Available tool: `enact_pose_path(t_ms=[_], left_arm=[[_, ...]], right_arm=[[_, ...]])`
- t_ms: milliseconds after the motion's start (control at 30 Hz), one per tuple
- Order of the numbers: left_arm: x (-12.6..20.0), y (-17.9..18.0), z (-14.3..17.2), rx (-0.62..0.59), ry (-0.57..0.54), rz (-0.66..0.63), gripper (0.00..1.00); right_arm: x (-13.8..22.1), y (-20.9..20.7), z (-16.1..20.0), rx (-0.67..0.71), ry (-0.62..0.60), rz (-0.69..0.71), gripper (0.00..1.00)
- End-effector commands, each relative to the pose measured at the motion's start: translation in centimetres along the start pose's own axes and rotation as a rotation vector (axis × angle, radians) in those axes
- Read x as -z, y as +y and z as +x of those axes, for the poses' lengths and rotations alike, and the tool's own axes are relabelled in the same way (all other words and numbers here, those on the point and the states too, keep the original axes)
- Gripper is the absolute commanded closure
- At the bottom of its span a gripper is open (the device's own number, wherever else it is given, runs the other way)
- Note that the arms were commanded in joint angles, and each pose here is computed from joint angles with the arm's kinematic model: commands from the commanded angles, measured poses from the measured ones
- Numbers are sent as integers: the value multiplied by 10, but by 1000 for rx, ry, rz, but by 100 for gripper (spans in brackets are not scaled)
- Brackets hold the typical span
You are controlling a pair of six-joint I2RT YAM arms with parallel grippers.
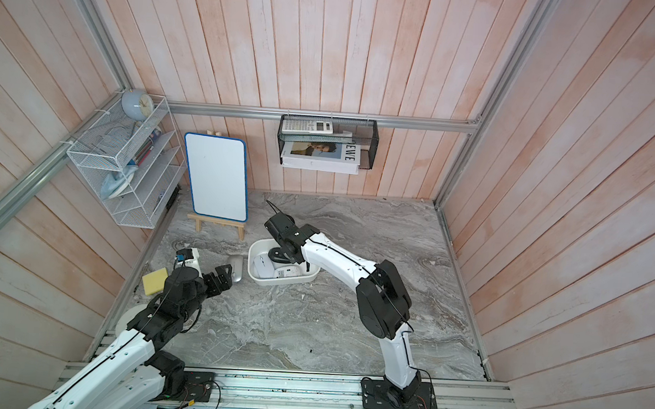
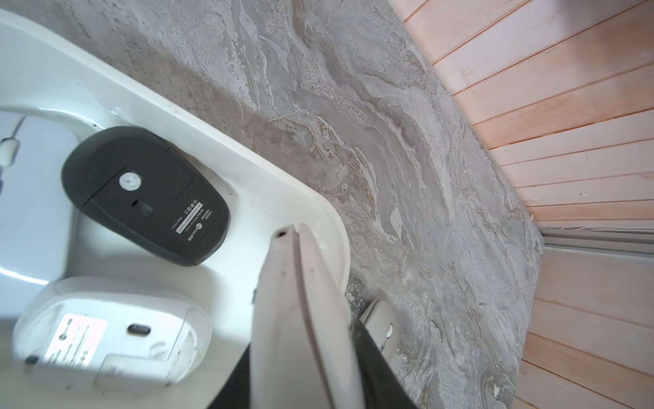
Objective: Take out the mouse from the storage box
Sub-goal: Pick up the mouse from the storage box, then place the mouse at the center of the board.
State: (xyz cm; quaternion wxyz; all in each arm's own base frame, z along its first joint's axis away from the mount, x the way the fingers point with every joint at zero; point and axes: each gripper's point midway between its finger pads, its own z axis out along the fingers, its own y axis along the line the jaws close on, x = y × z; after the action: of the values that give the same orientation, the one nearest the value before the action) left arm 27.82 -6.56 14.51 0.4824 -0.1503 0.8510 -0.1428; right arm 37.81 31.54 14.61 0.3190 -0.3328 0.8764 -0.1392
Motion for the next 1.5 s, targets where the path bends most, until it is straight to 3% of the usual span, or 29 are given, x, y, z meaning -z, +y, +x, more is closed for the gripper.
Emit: enact_pose_path(t_ms=[0, 400, 900, 1467], left_arm=[[1, 0, 0, -12, -8, 13, 0], [3, 0, -1, -8, -17, 16, 0], [3, 1, -2, -10, -24, 11, 0], [1, 2, 0, -13, -20, 10, 0]], right_arm=[[21, -5, 17, -23, 24, 16, 66], [58, -6, 88, -65, 82, 39, 67], [47, 14, 197, -159, 237, -14, 68], [18, 26, 210, -119, 292, 41, 67]])
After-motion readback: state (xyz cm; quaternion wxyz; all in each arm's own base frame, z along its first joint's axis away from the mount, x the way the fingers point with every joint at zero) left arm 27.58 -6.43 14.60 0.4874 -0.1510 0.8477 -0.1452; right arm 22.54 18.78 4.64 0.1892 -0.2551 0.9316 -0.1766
